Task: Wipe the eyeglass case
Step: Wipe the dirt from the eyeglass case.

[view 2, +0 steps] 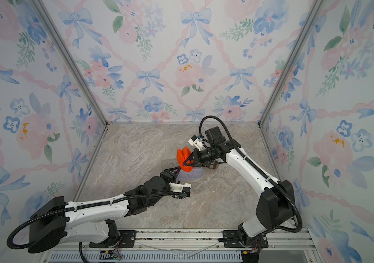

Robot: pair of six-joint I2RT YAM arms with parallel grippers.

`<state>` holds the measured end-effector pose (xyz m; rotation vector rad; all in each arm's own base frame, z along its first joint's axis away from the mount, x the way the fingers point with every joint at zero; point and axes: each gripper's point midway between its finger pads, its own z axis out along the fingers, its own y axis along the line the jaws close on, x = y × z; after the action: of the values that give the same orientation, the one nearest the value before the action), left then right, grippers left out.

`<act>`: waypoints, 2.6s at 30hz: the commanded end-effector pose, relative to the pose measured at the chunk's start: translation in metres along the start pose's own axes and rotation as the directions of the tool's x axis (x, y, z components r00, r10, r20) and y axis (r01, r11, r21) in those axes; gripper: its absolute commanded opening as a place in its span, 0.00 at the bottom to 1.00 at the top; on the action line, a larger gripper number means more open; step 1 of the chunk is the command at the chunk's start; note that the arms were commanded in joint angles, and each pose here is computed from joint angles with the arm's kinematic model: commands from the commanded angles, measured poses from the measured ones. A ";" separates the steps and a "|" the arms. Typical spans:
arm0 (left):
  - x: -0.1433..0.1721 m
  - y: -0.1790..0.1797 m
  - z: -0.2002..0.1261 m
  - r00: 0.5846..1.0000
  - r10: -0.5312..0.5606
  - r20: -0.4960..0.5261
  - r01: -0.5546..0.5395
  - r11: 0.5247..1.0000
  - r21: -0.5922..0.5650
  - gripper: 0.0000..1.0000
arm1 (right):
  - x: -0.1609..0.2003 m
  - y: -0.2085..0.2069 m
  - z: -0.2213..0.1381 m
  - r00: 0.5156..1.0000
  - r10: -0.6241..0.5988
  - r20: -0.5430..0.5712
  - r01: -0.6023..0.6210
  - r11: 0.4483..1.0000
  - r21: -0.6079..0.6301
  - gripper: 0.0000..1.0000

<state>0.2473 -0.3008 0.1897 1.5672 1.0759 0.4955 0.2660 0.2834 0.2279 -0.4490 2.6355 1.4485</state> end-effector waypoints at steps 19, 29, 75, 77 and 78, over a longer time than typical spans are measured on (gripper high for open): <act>-0.011 0.069 -0.012 0.988 -0.141 0.062 0.151 0.965 -0.215 0.11 | 0.026 -0.019 0.005 0.995 0.025 -0.096 -0.018 0.998 0.068 0.00; -0.014 0.065 -0.010 0.981 -0.174 0.082 0.187 0.962 -0.201 0.11 | 0.016 -0.003 0.009 0.996 0.007 -0.086 -0.004 1.000 0.031 0.00; 0.008 0.054 -0.021 0.742 -0.669 0.042 0.670 0.743 0.006 0.11 | 0.023 -0.013 -0.129 0.942 -0.183 0.283 0.088 0.945 0.316 0.00; 0.009 0.063 -0.021 0.566 -0.824 0.018 0.819 0.565 0.100 0.10 | 0.021 0.000 -0.142 0.904 -0.239 0.354 0.117 0.935 0.334 0.00; 0.008 0.066 -0.022 0.496 -0.868 0.016 0.860 0.493 0.133 0.10 | 0.022 0.009 -0.145 0.886 -0.266 0.381 0.138 0.934 0.331 0.00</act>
<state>0.2645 -0.2768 0.2360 1.1328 1.4933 0.0339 0.2453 0.1668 0.2785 -0.3465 2.4541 0.9924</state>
